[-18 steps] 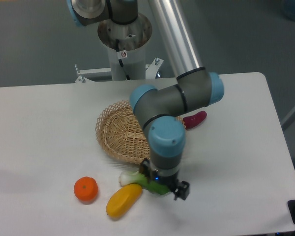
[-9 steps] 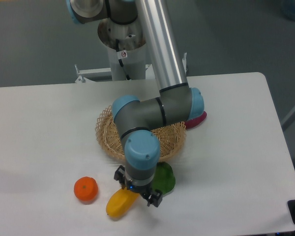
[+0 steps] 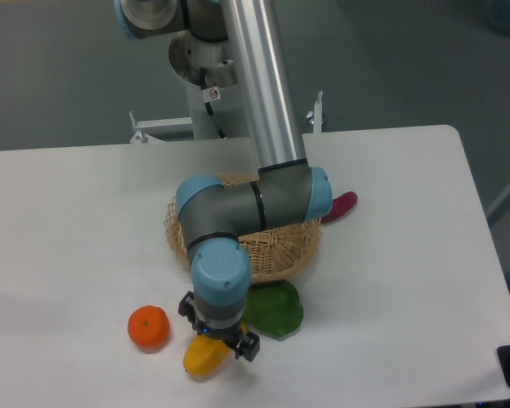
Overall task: Pick up the mango from the table
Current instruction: 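Close the gripper around the yellow mango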
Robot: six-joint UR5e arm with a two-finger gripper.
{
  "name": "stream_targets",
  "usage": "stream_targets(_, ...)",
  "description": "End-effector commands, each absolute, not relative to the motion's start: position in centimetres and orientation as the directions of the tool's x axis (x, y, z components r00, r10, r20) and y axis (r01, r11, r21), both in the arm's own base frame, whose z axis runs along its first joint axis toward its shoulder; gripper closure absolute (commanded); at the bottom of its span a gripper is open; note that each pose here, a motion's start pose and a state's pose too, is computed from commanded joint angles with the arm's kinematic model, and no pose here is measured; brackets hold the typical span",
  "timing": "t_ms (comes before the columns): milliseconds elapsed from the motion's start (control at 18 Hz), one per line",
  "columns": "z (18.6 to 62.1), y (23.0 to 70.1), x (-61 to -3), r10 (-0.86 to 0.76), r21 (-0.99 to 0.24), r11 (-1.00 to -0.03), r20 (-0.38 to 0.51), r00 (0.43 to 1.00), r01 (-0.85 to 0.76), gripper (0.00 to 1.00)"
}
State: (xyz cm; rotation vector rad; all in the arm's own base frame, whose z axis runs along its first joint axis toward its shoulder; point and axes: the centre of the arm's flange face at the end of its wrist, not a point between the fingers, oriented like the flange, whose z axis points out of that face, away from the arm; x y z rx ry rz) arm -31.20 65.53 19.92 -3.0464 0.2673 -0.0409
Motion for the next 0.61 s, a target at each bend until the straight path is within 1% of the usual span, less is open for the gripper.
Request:
stream_targets(111, 19.4, 65.9, -31.3, -0.173, -0.077, -0.982, -0.029, 0.985, -0.174, 0.01)
stream_targets(167, 18.9, 66.0, -31.4, -0.168, -0.069, -0.983, -0.055, 0.984, -0.171, 0.09)
stream_targets(278, 18.9, 66.3, -31.1, -0.154, -0.064, -0.985, -0.072, 0.985, -0.159, 0.37)
stream_targets(389, 19.5, 66.5, -31.2, -0.15, -0.079, -0.985, -0.075, 0.986, -0.155, 0.54)
stream_targets(556, 20.3, 66.6, -31.2, -0.131, -0.091, -0.986, -0.08, 0.988, -0.138, 0.73)
stream_targets(611, 20.6, 66.7, -31.2, -0.119, -0.101, -0.987, -0.075, 0.99, -0.127, 0.76)
